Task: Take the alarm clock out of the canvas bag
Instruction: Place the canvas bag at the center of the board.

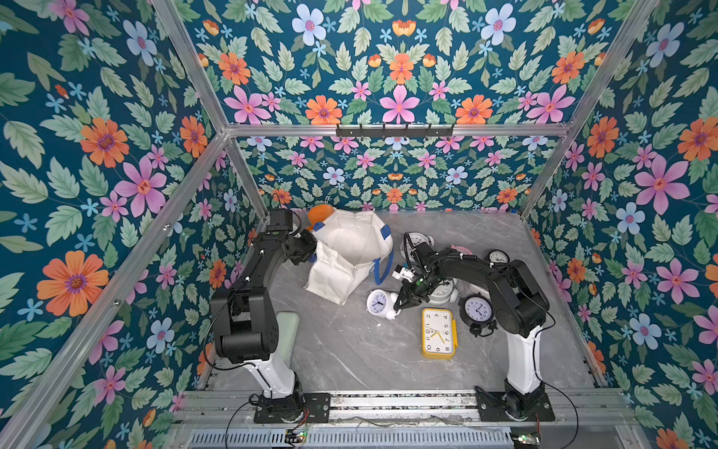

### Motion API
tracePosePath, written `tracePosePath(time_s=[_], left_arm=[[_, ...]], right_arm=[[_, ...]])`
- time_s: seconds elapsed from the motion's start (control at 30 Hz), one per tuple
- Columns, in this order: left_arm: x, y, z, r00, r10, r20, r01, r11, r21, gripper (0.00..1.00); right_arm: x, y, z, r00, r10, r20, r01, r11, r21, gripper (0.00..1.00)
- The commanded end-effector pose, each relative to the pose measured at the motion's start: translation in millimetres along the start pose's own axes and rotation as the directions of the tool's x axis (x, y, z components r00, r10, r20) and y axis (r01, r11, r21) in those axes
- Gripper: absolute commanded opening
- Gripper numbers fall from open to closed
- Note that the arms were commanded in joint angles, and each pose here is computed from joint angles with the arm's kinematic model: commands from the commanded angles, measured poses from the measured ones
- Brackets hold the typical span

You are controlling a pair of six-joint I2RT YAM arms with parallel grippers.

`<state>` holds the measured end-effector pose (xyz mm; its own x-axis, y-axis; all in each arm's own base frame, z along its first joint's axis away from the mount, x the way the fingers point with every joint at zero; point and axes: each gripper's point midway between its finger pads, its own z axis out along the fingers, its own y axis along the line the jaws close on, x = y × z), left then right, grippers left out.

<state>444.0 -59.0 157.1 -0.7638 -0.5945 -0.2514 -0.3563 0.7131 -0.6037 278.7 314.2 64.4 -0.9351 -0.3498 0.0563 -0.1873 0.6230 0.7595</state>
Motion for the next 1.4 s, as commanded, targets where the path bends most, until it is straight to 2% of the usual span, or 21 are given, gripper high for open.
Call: tracePosePath(time_s=[0.0, 0.17, 0.27, 0.53, 0.83, 0.97, 1.17, 1.37], left_arm=[[5.0, 1.8, 6.7, 0.999, -0.027, -0.025, 0.027, 1.000, 0.008, 0.34], [1.8, 2.4, 2.2, 1.000, -0.016, -0.009, 0.016, 1.000, -0.008, 0.34], [-2.6, 1.5, -7.2, 1.000, 0.006, 0.011, -0.006, 0.999, -0.034, 0.38], [-31.0, 13.2, -48.4, 0.987, 0.070, 0.142, -0.044, 0.984, -0.175, 0.47], [-46.3, 9.6, -70.2, 0.978, 0.081, 0.195, -0.049, 0.985, -0.164, 0.47], [-56.4, -0.5, -93.7, 0.964, 0.107, 0.243, -0.070, 0.985, -0.157, 0.53], [-75.7, -7.4, -139.3, 0.917, 0.163, 0.363, -0.096, 0.976, -0.195, 0.66], [-87.2, -23.7, -171.0, 0.826, 0.243, 0.508, -0.182, 0.969, -0.167, 0.70]], right_arm=[[0.4, -8.7, 0.0, 1.000, 0.024, -0.003, -0.023, 0.999, 0.037, 0.11], [-0.5, -12.1, -3.6, 1.000, 0.024, 0.008, -0.024, 0.998, 0.051, 0.19], [-0.9, -14.0, -5.4, 1.000, 0.025, 0.012, -0.026, 0.998, 0.058, 0.22], [0.5, -23.5, -7.1, 0.999, 0.039, 0.011, -0.039, 0.996, 0.083, 0.25], [1.1, -33.2, -13.3, 0.998, 0.056, 0.023, -0.058, 0.993, 0.102, 0.29], [1.8, -35.4, -15.6, 0.998, 0.057, 0.026, -0.060, 0.992, 0.112, 0.30], [1.2, -37.7, -17.9, 0.998, 0.061, 0.030, -0.064, 0.991, 0.118, 0.32], [-1.3, -26.2, -31.4, 0.998, 0.016, 0.056, -0.023, 0.992, 0.124, 0.33]])
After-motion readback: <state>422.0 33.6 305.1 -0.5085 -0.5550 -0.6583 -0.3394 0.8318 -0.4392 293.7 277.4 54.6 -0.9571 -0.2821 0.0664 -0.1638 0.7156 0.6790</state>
